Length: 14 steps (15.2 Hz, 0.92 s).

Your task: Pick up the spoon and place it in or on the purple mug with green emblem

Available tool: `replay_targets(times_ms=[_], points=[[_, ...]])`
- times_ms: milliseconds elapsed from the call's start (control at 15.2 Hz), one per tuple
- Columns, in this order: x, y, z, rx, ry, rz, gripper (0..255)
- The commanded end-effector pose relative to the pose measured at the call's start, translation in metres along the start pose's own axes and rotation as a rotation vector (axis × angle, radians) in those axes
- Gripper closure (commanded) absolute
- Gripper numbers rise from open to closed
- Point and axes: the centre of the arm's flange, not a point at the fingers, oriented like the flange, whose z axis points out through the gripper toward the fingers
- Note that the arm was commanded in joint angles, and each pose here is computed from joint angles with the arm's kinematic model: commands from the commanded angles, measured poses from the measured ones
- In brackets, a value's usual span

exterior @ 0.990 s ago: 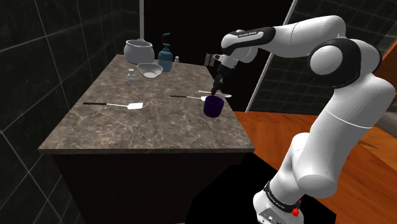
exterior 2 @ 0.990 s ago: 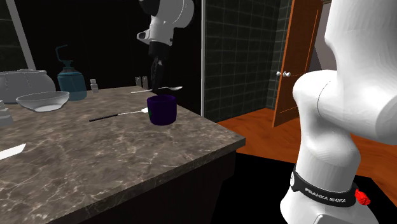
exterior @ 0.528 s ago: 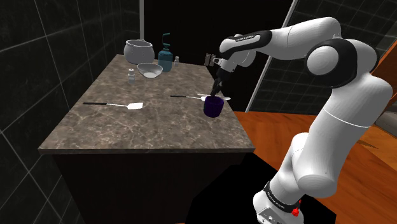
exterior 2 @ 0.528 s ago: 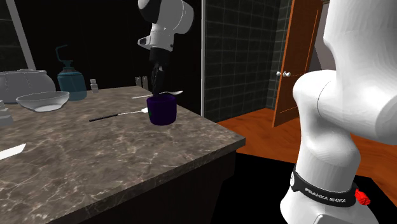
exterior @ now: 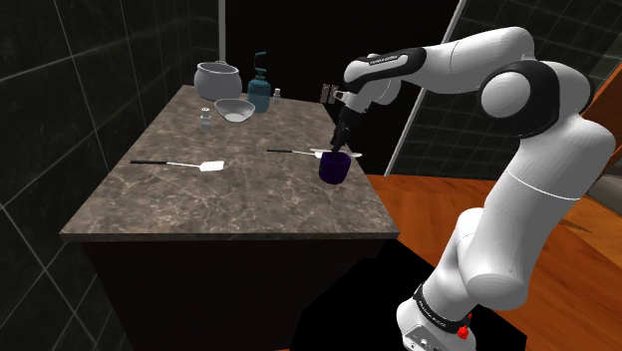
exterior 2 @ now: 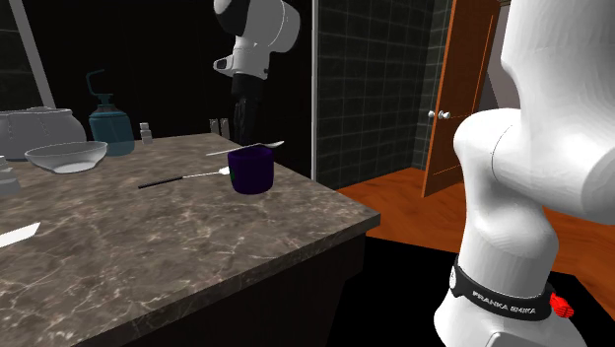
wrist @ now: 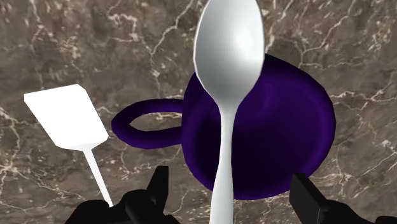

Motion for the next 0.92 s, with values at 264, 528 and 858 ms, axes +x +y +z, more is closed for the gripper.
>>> replay_targets(times_ms=[264,528,858], points=[[0.0,0.0,-0.04,0.0,0.0,0.0,0],[0.0,0.0,-0.05,0.0,0.0,0.0,0],[0.0,0.0,-0.05,0.0,0.0,0.0,0]])
